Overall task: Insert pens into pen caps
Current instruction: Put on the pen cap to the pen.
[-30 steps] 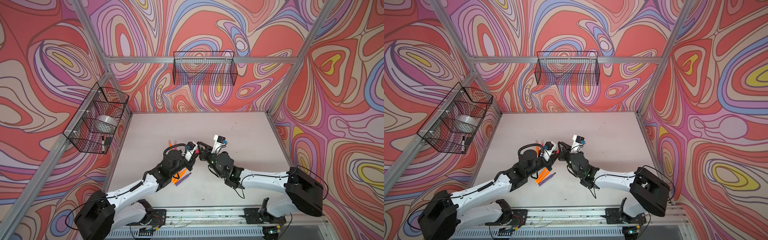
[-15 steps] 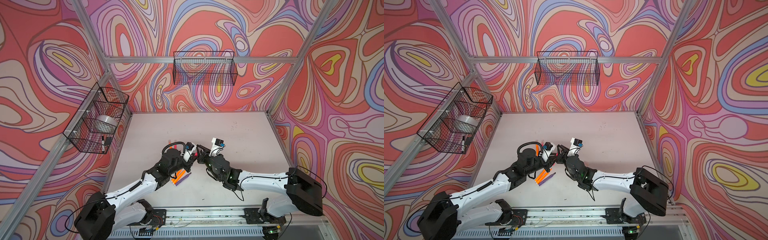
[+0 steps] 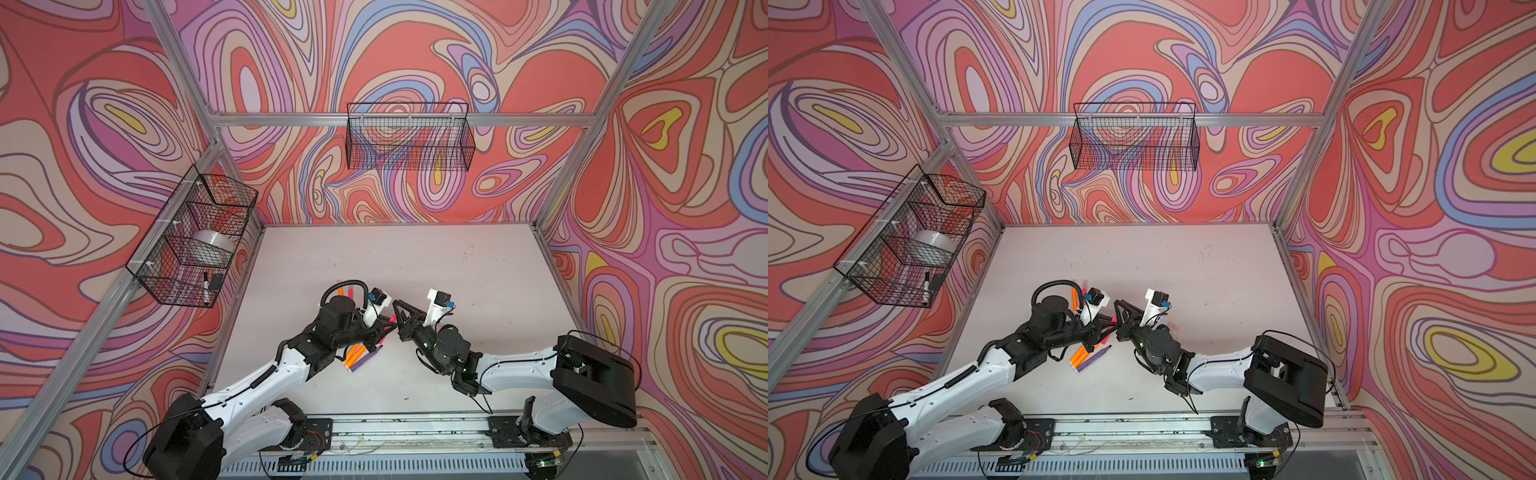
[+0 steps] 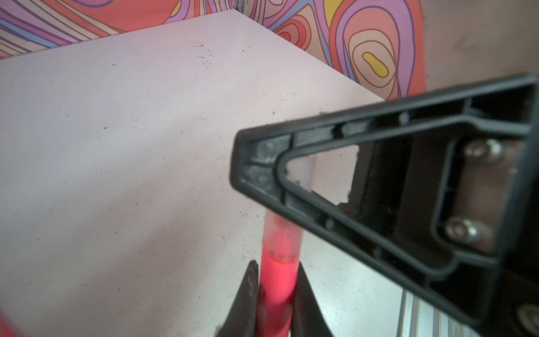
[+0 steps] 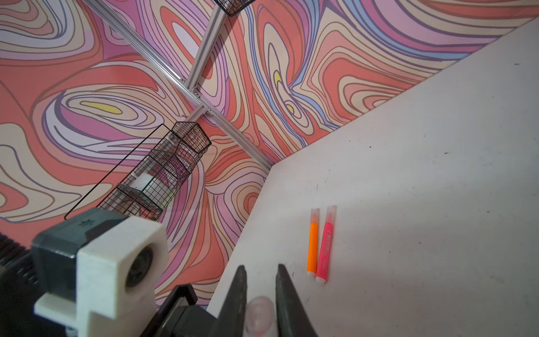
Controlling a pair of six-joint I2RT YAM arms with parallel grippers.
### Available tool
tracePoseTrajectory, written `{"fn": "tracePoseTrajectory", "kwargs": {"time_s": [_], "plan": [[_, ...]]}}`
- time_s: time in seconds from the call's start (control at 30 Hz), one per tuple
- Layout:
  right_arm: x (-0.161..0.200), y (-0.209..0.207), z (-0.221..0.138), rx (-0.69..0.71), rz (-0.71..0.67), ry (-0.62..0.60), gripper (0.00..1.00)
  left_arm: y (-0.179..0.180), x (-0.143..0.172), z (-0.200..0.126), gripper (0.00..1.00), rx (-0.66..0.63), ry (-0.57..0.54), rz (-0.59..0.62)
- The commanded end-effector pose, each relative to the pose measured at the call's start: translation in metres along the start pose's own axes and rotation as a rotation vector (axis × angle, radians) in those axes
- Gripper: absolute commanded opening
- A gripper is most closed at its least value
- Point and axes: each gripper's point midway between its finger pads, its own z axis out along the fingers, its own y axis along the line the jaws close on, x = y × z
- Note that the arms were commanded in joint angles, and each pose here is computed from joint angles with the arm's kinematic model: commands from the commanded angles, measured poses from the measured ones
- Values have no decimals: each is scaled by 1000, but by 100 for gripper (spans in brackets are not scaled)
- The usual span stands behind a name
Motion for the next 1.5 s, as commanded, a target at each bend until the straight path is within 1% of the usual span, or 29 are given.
{"fn": "tracePoseTrajectory", "kwargs": {"time_s": [0.0,0.13,0.3,0.33,0.4,0.47,0.57,0.67,0.73,0.87,0.93,1.03,1.17,1.23,1.33,1.47], "plan": [[144,5,-59,-121,-107,543,0,79,-196,-112,0,-472,-750,-45],[138,1,-59,-76,-109,530,0,81,-198,-120,0,-511,-767,-21],[142,-5,-55,-1,-135,547,0,86,-195,-127,0,-566,-790,-20],[142,-8,-54,18,-138,548,0,87,-194,-128,0,-575,-795,-21],[144,-22,-54,112,-134,560,0,86,-194,-132,0,-591,-817,-17],[142,-25,-52,142,-143,549,0,86,-194,-133,0,-608,-827,-15],[148,-26,-51,159,-140,575,0,87,-194,-132,0,-635,-837,1],[158,-23,-47,135,-123,601,0,87,-195,-131,0,-640,-863,-4],[164,-22,-47,118,-113,622,0,86,-198,-131,0,-637,-858,2],[163,-13,-47,65,-111,620,0,82,-200,-133,0,-622,-863,-1],[168,-12,-46,63,-115,642,0,82,-201,-136,0,-622,-874,-2],[165,-14,-50,63,-120,641,0,82,-203,-135,0,-627,-869,8],[155,-25,-53,115,-121,604,0,77,-203,-134,0,-594,-873,9],[145,-21,-52,113,-133,578,0,71,-202,-135,0,-563,-880,19],[125,-10,-46,117,-189,531,0,62,-199,-130,0,-502,-860,36],[93,15,-33,124,-307,467,0,47,-190,-120,0,-398,-829,59]]}}
